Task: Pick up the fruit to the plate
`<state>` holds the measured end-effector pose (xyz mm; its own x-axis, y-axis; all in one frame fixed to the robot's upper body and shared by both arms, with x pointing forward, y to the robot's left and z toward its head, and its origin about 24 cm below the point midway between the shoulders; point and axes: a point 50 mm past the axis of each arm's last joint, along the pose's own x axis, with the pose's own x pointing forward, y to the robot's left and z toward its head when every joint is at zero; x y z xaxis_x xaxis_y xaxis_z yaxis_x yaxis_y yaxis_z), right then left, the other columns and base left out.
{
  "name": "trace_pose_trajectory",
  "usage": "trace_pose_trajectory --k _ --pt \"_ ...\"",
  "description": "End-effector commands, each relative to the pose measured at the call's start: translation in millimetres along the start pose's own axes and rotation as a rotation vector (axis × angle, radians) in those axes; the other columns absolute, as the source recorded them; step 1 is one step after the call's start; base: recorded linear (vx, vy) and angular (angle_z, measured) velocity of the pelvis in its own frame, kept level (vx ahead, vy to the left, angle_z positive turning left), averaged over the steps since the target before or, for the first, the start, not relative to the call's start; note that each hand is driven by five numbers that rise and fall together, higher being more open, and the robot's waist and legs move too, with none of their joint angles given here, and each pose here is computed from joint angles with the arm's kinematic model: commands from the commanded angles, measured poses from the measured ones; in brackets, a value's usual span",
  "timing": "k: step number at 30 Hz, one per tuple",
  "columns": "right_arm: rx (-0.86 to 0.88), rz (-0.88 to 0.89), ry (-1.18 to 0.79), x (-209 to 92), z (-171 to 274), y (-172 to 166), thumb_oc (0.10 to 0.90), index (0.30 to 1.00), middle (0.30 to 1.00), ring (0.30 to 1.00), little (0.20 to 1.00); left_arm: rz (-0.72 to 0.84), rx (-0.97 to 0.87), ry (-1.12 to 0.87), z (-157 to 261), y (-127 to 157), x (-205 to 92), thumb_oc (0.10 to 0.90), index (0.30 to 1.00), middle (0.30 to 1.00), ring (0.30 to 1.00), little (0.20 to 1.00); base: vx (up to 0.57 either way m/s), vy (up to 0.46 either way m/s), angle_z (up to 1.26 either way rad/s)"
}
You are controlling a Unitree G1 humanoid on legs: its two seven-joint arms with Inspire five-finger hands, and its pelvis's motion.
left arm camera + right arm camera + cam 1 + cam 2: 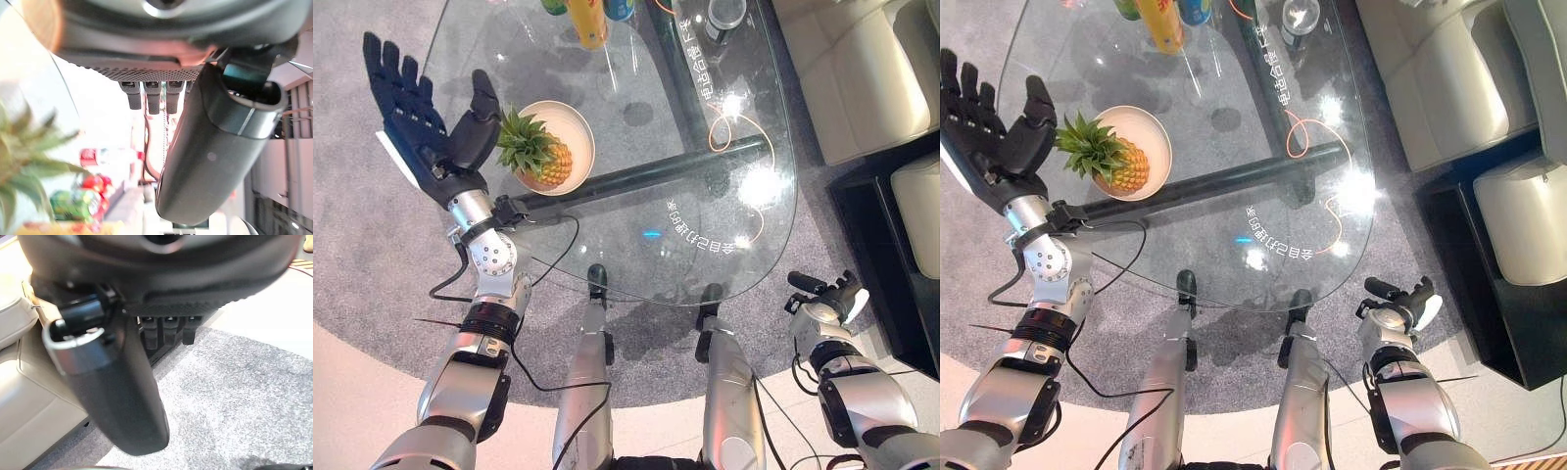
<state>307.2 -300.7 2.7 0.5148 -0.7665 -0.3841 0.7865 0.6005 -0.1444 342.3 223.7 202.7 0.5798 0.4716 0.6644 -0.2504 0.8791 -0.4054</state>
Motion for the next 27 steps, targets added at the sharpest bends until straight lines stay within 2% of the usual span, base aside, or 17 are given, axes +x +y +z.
trace_pose_trajectory --k 1,6,7,9,11,13,16,21,22,27 --pt "-0.002 -0.058 0.006 9.0 -13.4 -29.4 0.800 0.900 0.900 0.900 0.900 -0.096 -0.083 -0.080 24.3 -11.7 23.0 0.800 0.900 0.900 0.900 0.900 0.02 -0.058 0.08" --pt "-0.130 0.003 0.110 4.7 -73.1 -70.4 0.800 0.900 0.900 0.900 0.900 -0.030 -0.019 0.406 -33.1 59.1 -17.8 0.800 0.900 0.900 0.900 0.900 0.10 -0.033 0.06" --pt "-0.137 0.003 0.118 4.1 -76.5 -73.2 0.800 0.900 0.900 0.900 0.900 -0.025 -0.010 0.430 -35.6 62.9 -20.7 0.800 0.900 0.900 0.900 0.900 0.17 -0.010 0.09" --pt "-0.199 -0.008 0.187 -0.6 -102.6 -100.4 0.800 0.900 0.900 0.900 0.900 0.013 0.060 0.633 -52.8 99.4 -47.7 0.800 0.900 0.900 0.900 0.900 0.20 0.024 0.05" --pt "-0.250 -0.008 0.246 -6.9 -121.4 -114.8 0.800 0.900 0.900 0.900 0.900 0.050 0.094 0.783 -62.4 126.0 -74.5 0.800 0.900 0.900 0.900 0.900 0.23 0.038 0.07" --pt "-0.322 0.008 0.330 -17.3 -145.1 -128.6 0.800 0.900 0.900 0.900 0.900 0.094 0.211 0.948 -69.4 160.4 -114.3 0.800 0.900 0.900 0.900 0.900 0.28 0.043 0.07" --pt "-0.399 0.022 0.430 -30.6 -169.3 -141.8 0.800 0.900 0.900 0.900 0.900 0.139 0.357 1.134 -69.5 198.1 -157.1 0.800 0.900 0.900 0.900 0.900 0.24 0.020 -0.12" --pt "-0.531 0.079 0.547 -45.0 -192.0 -155.5 0.800 0.900 0.900 0.900 0.900 0.155 0.528 1.373 -61.5 233.5 -215.9 0.800 0.900 0.900 0.900 0.900 0.17 0.028 -0.06" --pt "-0.563 0.103 0.581 -49.3 -198.0 -157.9 0.800 0.900 0.900 0.900 0.900 0.109 0.592 1.452 -58.6 239.1 -234.5 0.800 0.900 0.900 0.900 0.900 0.11 0.011 -0.04" --pt "-0.676 0.206 0.668 -60.5 -211.8 -160.9 0.800 0.900 0.900 0.900 0.900 -0.019 0.696 1.717 -45.7 250.5 -289.4 0.800 0.900 0.900 0.900 0.900 0.07 0.023 -0.01"
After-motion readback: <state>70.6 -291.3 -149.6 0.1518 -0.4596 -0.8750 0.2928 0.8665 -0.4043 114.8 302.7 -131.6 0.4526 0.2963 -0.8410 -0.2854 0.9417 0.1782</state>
